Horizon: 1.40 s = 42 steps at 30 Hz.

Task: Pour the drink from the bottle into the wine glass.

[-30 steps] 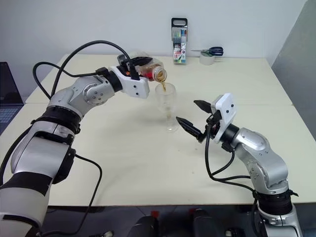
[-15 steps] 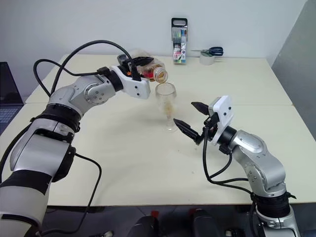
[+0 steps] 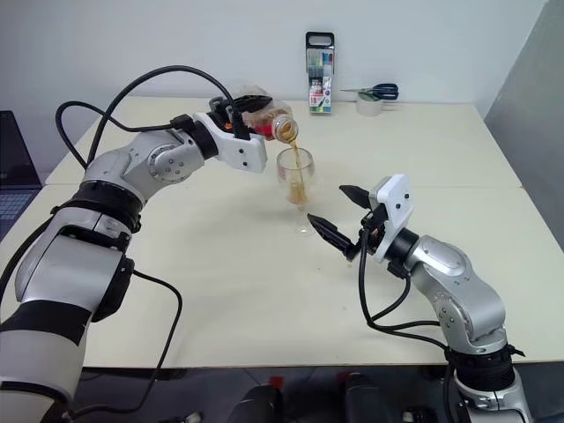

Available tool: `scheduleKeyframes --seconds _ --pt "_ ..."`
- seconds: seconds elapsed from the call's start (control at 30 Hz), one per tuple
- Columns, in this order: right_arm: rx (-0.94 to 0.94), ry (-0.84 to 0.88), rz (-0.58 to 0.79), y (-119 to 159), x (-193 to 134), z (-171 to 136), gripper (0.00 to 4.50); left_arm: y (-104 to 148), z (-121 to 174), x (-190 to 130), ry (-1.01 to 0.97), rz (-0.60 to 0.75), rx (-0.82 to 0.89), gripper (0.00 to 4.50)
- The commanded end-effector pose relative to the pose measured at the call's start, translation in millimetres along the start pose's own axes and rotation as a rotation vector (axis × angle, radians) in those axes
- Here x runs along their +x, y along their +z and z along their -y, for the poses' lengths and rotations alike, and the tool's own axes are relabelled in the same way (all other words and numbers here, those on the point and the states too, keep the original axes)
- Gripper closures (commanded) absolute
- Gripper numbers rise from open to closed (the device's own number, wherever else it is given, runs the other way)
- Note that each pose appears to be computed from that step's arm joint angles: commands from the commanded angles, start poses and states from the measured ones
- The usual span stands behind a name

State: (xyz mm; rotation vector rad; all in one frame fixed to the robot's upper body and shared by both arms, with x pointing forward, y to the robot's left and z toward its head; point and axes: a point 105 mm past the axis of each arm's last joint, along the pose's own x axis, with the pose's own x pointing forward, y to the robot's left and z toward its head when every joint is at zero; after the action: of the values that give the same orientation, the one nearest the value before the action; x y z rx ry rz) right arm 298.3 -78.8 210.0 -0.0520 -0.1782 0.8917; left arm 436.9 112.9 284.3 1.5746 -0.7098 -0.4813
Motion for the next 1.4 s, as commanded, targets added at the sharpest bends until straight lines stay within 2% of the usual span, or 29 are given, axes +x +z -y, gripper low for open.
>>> scheduleKeyframes --seconds 0.03,1.4 --pt "-0.034 0.028 0.067 17.0 -0.8 -9.5 0.00 1.0 -31.3 0.7 0.082 0.014 0.044 2.72" --pt "-0.038 -0.003 0.090 14.3 -0.8 -7.7 0.00 -2.0 -37.6 0.9 0.083 0.005 0.092 2.72"
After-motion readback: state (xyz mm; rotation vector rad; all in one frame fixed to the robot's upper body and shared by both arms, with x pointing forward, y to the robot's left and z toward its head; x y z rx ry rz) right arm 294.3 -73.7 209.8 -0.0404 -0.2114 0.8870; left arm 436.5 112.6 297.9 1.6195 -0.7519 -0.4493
